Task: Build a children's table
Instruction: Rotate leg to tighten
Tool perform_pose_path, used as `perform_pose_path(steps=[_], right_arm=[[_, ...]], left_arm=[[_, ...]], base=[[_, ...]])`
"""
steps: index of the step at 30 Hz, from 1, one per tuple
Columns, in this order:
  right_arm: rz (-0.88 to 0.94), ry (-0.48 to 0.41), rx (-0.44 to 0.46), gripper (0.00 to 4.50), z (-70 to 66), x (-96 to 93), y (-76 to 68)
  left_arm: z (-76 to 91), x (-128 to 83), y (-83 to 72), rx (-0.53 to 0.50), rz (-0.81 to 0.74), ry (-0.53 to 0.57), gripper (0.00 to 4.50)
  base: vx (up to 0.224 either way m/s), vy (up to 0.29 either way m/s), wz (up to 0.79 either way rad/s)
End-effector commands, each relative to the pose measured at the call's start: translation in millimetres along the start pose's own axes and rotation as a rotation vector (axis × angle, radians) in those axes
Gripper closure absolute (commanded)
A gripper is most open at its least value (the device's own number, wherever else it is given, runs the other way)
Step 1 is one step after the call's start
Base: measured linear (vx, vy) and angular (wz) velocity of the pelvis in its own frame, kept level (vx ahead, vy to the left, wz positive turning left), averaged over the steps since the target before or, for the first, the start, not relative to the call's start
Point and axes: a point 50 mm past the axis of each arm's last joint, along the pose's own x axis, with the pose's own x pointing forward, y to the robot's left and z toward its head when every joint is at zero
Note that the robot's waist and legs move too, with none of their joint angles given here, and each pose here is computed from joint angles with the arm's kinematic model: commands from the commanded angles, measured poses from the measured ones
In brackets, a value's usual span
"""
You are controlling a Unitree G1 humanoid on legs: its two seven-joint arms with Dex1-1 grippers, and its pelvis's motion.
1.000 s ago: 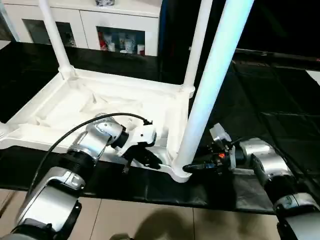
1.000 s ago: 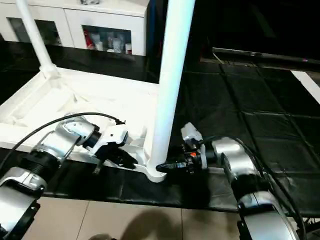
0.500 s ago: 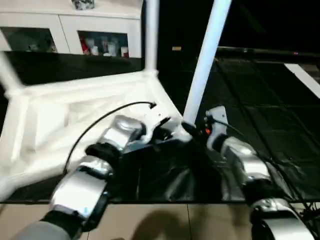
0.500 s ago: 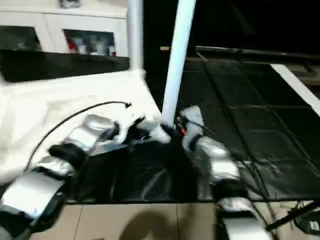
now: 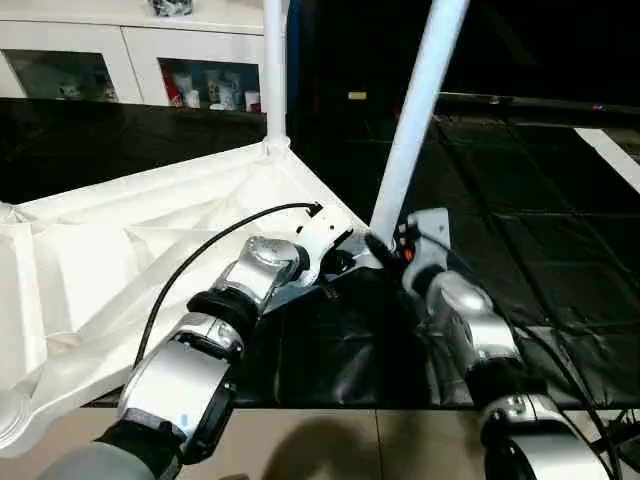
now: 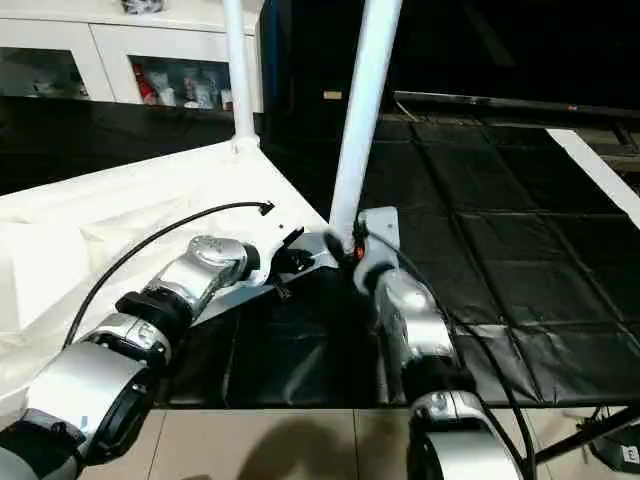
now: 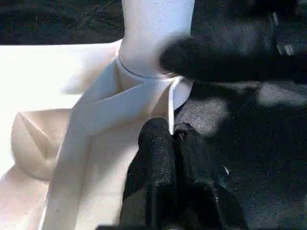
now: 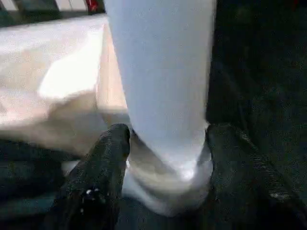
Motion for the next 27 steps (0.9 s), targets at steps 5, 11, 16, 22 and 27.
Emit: perform_pose_path(steps=[5, 11, 16, 22, 27], right_arm=[[0.215, -0.003, -0.046, 1.12, 6.8, -25.5, -21.4], [0.376, 0.01, -0.132, 0.68, 22.6, -50.0, -44.1], [0.559, 0.045, -0.176, 0.21, 32.4, -60.6, -43.2], [0.715, 0.071, -0.197, 0.12, 37.0, -58.7, -30.8], [0.845, 0.117, -0.224, 0.12, 33.6, -51.8, -15.9]], left_arm=[[-5.8, -14.1, 6.5, 0.08, -0.113, 0.024, 4.5], [-14.9, -26.3, 4.4, 0.154, -0.282, 0.05, 4.5], [-18.4, -36.1, -2.6, 0.224, -0.471, 0.059, 4.5], [-19.4, -41.1, -9.7, 0.298, -0.604, 0.089, 4.5], [-18.1, -43.0, -14.8, 0.355, -0.687, 0.109, 4.5]], base=[[0.0, 0.0, 0.0], [0.0, 0.0, 0.0], [0.0, 0.0, 0.0], [0.0, 0.0, 0.0], [0.0, 0.0, 0.0]])
